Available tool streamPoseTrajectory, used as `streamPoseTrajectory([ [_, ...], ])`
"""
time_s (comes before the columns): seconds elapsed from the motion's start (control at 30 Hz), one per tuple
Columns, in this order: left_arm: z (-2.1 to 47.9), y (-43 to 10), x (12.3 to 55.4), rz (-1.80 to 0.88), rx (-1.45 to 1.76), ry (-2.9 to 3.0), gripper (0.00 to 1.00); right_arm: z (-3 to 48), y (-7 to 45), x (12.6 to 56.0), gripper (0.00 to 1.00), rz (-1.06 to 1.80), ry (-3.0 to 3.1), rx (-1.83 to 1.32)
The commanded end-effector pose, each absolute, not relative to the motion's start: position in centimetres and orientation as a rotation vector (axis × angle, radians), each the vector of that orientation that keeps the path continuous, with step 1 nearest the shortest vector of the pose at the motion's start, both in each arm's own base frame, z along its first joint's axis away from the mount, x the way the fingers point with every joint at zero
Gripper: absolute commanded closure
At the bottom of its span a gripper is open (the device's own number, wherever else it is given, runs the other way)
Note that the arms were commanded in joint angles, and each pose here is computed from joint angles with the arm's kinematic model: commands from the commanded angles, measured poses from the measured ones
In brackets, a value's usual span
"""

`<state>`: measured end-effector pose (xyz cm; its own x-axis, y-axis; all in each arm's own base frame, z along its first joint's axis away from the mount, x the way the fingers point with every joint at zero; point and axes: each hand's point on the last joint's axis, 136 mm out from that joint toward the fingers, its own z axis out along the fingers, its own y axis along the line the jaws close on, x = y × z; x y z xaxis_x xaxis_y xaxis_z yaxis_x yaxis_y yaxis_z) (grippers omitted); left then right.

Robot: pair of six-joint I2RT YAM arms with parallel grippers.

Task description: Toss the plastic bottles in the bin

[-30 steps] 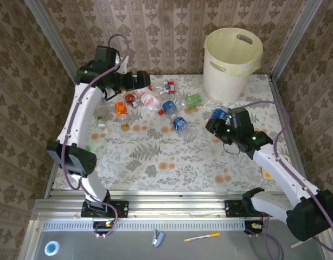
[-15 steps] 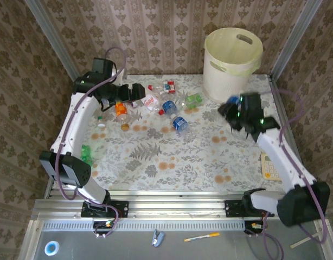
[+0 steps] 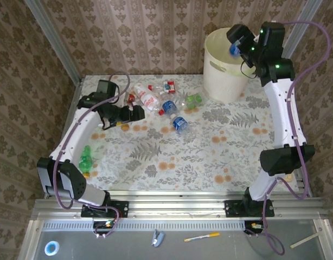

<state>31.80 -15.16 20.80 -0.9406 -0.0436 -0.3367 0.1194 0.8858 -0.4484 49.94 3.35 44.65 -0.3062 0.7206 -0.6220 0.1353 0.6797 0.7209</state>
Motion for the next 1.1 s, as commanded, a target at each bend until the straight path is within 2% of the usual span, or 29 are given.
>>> streamPoseTrajectory([
  [0.0,20.6,-15.5,31.3,-0.701,0.043,2.706,0.0,44.6,3.2,48.2,0.0,0.67,1.836,0.655],
  [0.47,16.8,-13.6,30.0,-0.572,-0.046,2.853,0.0,40.2,5.5,39.6,0.0,0.74,1.985,0.547],
  [1.07,15.9,-1.0,28.6,-0.199,-0.507,2.87,0.0,36.7,8.1,36.1,0.0,0.846,2.076,0.466],
])
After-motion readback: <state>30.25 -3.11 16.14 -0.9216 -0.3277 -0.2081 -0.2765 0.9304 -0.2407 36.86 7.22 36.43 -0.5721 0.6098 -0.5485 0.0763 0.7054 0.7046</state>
